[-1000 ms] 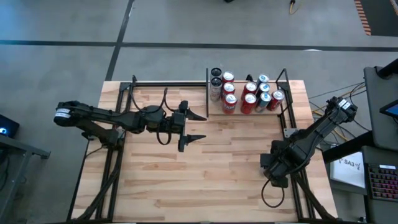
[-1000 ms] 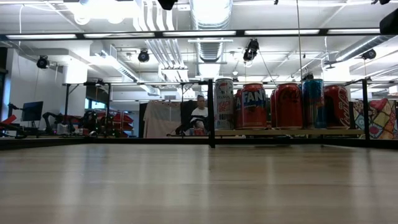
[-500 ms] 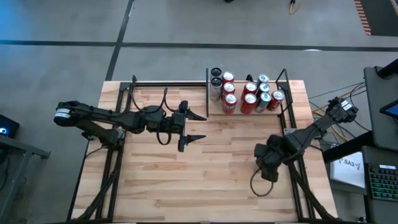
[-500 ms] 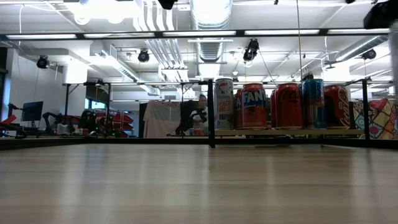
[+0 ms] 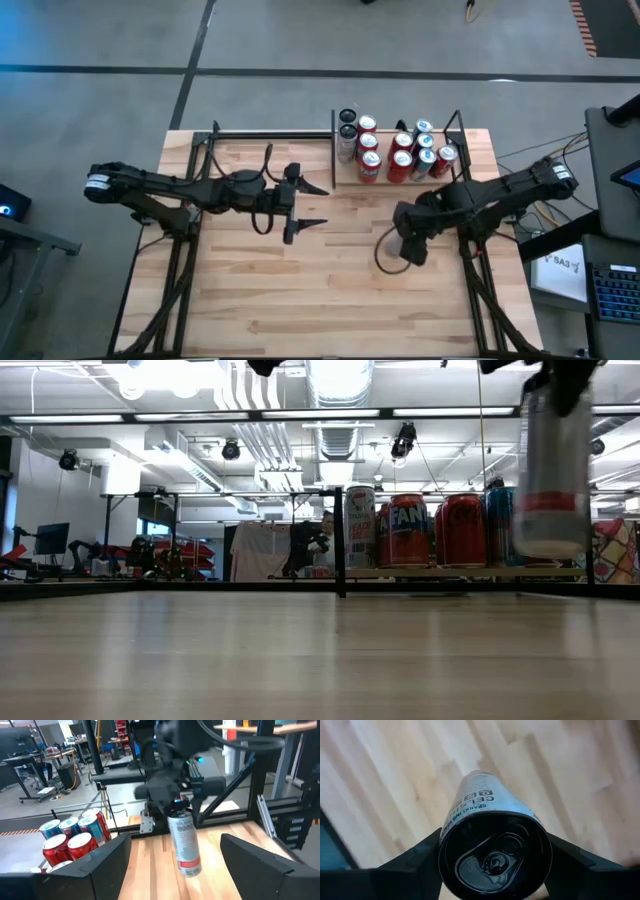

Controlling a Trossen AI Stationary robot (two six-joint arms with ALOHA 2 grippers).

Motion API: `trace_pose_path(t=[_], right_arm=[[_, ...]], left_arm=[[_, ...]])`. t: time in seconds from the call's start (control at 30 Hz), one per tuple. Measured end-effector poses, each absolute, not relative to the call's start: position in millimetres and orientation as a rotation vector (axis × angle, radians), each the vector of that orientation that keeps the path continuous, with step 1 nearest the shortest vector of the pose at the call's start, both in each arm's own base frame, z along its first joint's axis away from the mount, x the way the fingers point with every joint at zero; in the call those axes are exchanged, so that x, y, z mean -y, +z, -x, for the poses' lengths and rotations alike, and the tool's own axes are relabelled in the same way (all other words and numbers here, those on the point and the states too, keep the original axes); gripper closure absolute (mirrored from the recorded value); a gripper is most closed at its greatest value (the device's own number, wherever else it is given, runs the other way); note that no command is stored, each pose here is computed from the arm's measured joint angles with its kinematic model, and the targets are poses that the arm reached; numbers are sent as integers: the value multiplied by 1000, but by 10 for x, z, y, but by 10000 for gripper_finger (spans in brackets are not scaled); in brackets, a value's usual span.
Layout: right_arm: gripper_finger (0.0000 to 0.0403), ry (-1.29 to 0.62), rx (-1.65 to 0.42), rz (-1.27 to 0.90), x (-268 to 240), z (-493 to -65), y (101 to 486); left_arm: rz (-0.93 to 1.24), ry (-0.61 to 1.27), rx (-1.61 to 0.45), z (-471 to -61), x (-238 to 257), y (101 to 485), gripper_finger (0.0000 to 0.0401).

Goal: Place canned beverage on shelf
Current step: Put the white soda can on the shelf aligned with the other white soda cans

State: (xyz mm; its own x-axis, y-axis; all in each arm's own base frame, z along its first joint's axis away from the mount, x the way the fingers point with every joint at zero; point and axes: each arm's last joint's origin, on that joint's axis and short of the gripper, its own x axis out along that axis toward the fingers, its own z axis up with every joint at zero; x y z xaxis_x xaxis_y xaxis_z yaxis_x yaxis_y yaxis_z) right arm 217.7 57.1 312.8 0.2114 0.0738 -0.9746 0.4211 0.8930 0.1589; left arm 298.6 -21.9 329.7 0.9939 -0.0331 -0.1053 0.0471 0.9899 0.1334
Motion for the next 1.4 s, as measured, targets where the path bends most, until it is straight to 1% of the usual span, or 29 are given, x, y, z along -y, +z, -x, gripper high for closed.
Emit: trace_pose_path(t=[0.13, 0.33, 0.47, 0.57, 0.83, 0.97, 1.17, 1.23, 1.33, 1.4], right_arm=[[153, -282, -1294, -425, -431, -2278, 3158], [152, -297, -1210, -368, -299, -2564, 3173], [152, -370, -1172, -311, -233, -2781, 3142], [152, -393, -1180, -274, -180, -2929, 3105], [152, -369, -1210, -200, -76, -3309, 3000], [152, -375, -1204, -198, -19, -3474, 2957], [152, -392, -1125, -237, 61, -3668, 2972], [152, -392, -1099, -243, 73, -3705, 2998], [152, -383, -1043, -252, 74, -3766, 3064], [152, -379, -1015, -257, 73, -3793, 3107]], left_arm=[[-169, -45, -140, -2981, 219, 3261, 109], [-204, -53, -205, -2968, 218, 3175, 109], [-219, -58, -243, -2937, 216, 3048, 109], [-219, -58, -255, -2884, 208, 2940, 109], [-195, -55, -249, -2720, 195, 2632, 109], [-177, -47, -278, -2678, 169, 2513, 109], [-167, -40, -332, -2694, 149, 2415, 109], [-175, 3, -348, -2692, 123, 2401, 109], [-187, 119, -371, -2685, 76, 2387, 109], [-186, 147, -384, -2679, 62, 2377, 109]])
